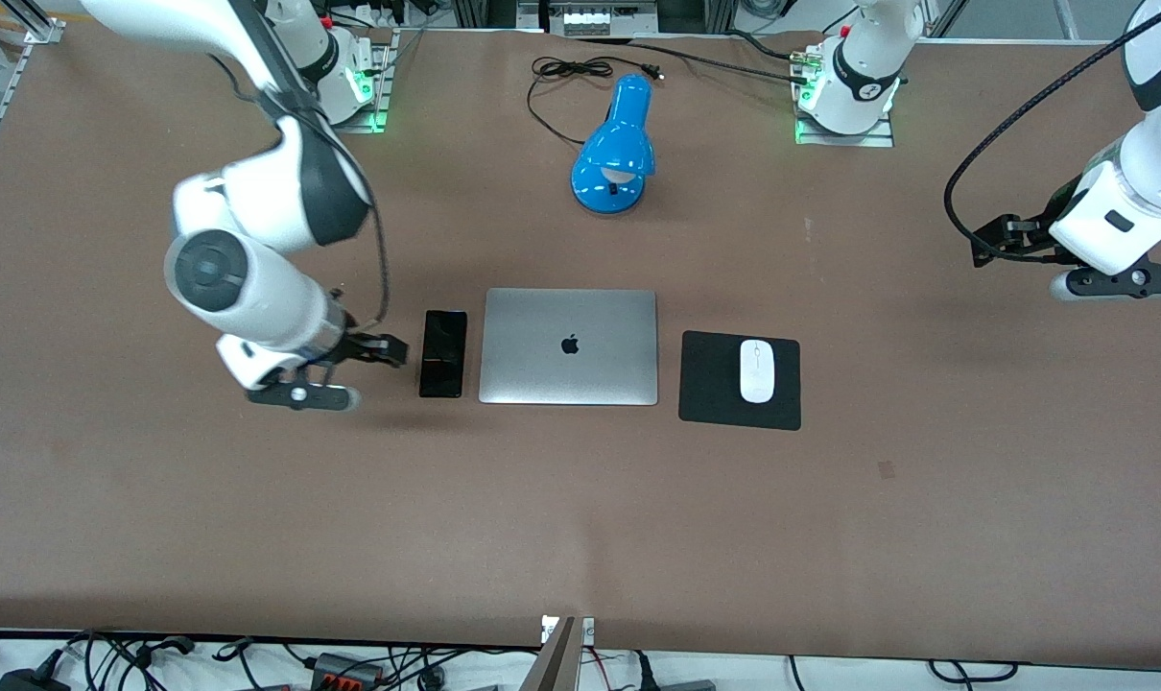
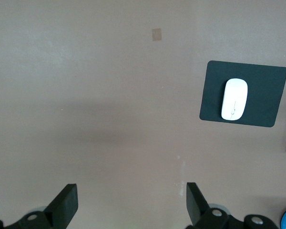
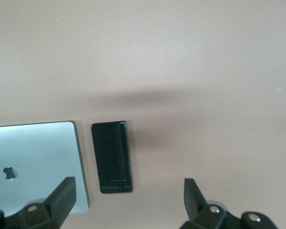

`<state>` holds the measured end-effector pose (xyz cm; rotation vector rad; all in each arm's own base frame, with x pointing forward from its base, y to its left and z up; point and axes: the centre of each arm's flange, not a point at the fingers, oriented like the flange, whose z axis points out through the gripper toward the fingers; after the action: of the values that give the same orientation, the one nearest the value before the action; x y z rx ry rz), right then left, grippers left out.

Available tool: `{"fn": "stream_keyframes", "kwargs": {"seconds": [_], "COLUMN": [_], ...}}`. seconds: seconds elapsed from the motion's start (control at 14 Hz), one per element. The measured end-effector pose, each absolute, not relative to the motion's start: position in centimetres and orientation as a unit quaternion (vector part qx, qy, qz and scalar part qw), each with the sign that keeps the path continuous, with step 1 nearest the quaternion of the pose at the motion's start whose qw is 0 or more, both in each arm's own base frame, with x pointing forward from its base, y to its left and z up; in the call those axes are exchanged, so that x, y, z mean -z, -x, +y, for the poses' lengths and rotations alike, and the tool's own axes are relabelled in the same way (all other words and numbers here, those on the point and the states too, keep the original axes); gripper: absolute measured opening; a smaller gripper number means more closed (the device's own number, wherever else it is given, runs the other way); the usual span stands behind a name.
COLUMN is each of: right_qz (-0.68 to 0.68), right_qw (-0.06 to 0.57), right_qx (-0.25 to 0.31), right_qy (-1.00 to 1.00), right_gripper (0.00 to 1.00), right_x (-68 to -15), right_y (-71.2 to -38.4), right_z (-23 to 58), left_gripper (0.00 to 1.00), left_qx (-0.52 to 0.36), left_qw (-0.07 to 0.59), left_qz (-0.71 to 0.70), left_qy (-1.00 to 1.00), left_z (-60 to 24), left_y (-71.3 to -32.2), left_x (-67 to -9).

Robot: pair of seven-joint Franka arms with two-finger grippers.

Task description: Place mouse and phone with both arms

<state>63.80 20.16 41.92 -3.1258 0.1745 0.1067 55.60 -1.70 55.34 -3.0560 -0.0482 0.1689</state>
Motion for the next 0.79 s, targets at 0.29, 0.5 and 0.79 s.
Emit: {"fn": "stream_keyframes", "kwargs": {"seconds": [0.29,0.5,0.79], "right_qz": [0.065,0.056,0.024], "right_qw": [-0.004,0.003,-0.008], "right_qx": [-0.058,-0.039,-0.011], "right_qy": [0.996,0.998,1.0], "right_gripper": [1.0,1.0,1.0], "right_x": [-49.0,-52.2,-56.2], "right_y": [-64.9,-65.8,-65.0], "right_z": [13.0,7.5,-0.1], "left_gripper": [1.0,1.0,1.0], "left_qx": [-0.047,-0.045,-0.044], "left_qw": [0.04,0.04,0.039], "left_qz": [-0.015,-0.014,-0.009], "left_qy": [0.998,0.998,0.998], "left_z": [-1.7,-1.7,-2.3], "left_y": [-55.7,-55.7,-55.7], "left_x": [-55.9,-56.1,-56.2]}}
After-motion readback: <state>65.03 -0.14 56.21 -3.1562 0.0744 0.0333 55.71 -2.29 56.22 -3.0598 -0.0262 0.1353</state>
